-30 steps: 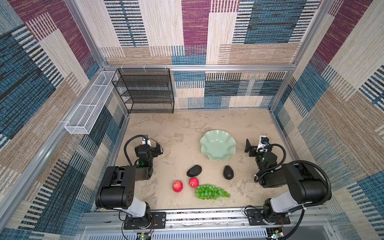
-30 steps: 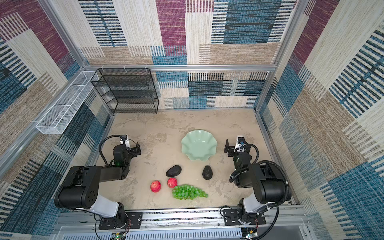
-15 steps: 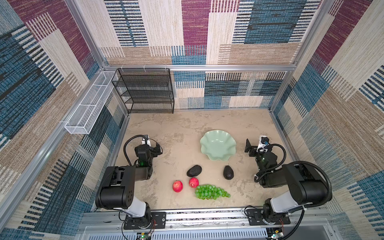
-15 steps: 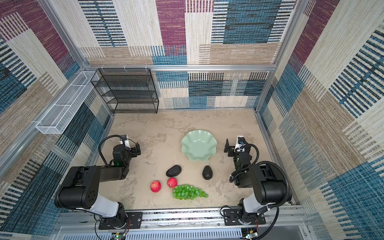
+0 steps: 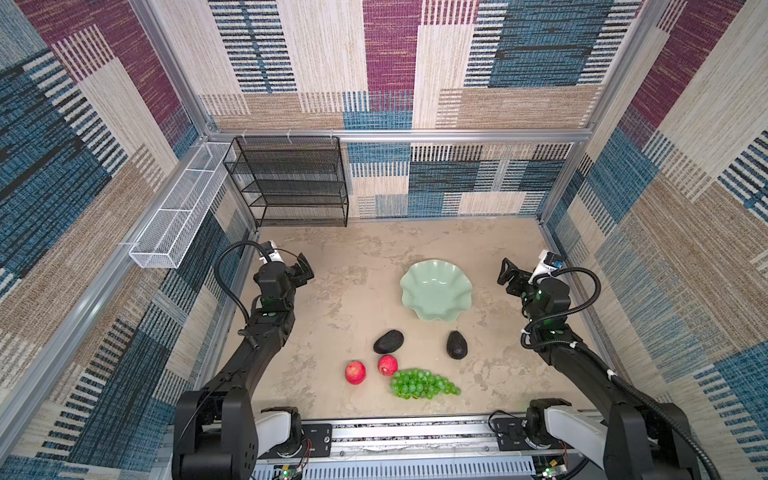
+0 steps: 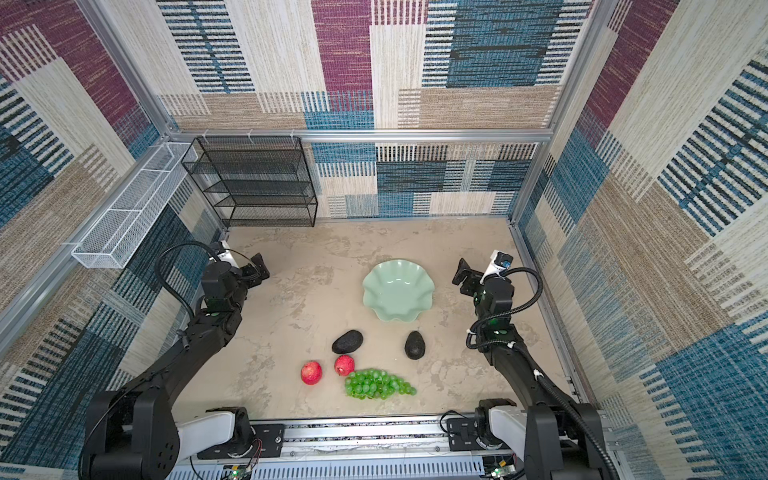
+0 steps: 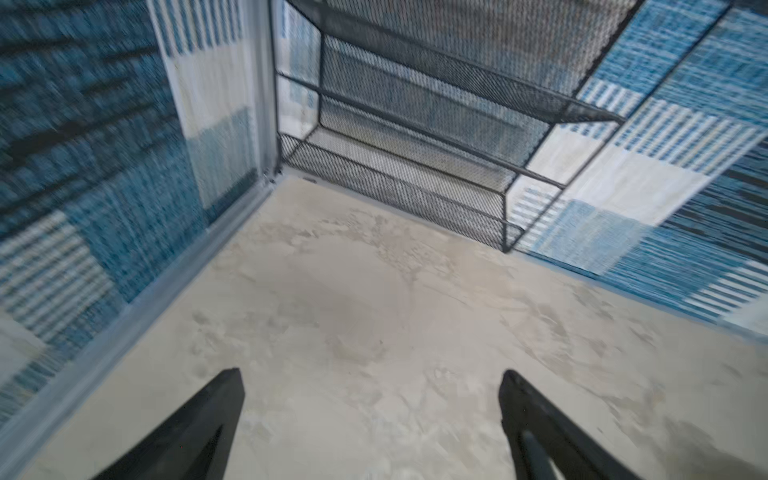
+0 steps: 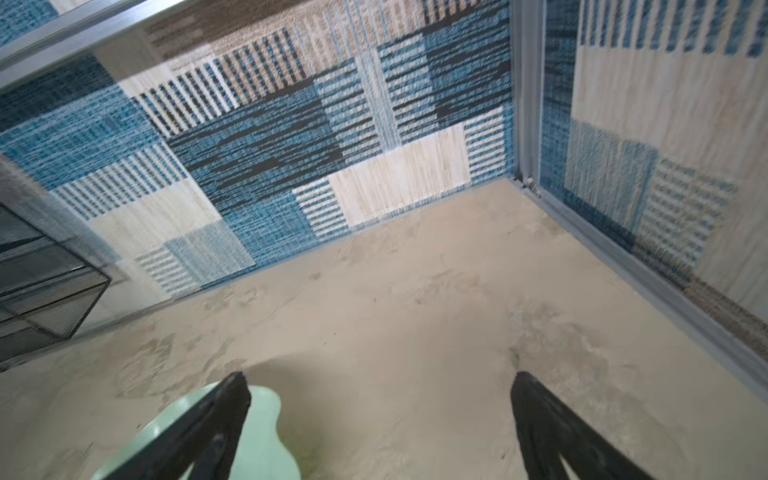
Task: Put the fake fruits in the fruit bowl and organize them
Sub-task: 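Lower the left gripper onto the red apple nearest the robot and grasp it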
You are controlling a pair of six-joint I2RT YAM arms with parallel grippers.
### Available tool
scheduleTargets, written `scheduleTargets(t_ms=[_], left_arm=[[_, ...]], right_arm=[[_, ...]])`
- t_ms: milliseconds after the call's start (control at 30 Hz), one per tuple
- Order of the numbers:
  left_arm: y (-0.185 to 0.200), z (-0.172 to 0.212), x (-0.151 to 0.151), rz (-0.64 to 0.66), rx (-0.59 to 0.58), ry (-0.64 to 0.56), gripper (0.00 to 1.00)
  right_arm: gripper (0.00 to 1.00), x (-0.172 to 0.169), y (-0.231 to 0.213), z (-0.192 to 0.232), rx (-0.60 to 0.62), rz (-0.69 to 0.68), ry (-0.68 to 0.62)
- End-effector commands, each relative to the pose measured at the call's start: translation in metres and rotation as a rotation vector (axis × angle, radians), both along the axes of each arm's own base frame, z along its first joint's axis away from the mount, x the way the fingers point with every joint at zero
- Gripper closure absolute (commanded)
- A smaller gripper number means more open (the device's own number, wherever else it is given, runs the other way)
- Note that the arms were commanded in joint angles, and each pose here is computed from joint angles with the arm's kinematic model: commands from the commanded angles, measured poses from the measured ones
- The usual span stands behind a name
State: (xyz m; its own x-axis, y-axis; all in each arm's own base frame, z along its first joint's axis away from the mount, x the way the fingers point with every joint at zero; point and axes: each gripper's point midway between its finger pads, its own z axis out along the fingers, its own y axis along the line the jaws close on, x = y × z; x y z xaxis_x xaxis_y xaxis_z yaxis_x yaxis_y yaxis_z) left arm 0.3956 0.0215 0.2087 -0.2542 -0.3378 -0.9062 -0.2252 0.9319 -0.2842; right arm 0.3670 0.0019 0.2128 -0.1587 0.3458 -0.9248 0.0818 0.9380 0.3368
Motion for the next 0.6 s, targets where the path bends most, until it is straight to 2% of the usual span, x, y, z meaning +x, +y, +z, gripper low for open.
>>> scheduleTargets(t_ms=[0, 133, 267, 467, 567], left_arm=[[-0.027, -0.007, -0.016, -0.085, -0.232, 0.047, 0.04], [-0.043, -0.013, -0.04, -0.15, -0.286, 0.187, 0.1], [-0.075, -0.033, -0.073, -0.264, -0.369, 0.389, 0.14], [-0.106, -0.069, -0.133, -0.333, -0.307, 0.674, 0.14], [-0.12, -0.086, -0.158, -0.358, -0.292, 0.769, 0.14]], right_arm=[[0.0, -0.005, 0.024, 0.001, 0.058, 0.132, 0.067], [0.0, -0.009, 0.028, -0.011, 0.046, 0.157, 0.157], [0.0, -0.007, 0.033, -0.024, 0.063, 0.183, 0.189], [0.0, 0.01, 0.042, -0.015, 0.098, 0.222, 0.155], [0.0, 0.017, 0.047, -0.014, 0.092, 0.251, 0.156]])
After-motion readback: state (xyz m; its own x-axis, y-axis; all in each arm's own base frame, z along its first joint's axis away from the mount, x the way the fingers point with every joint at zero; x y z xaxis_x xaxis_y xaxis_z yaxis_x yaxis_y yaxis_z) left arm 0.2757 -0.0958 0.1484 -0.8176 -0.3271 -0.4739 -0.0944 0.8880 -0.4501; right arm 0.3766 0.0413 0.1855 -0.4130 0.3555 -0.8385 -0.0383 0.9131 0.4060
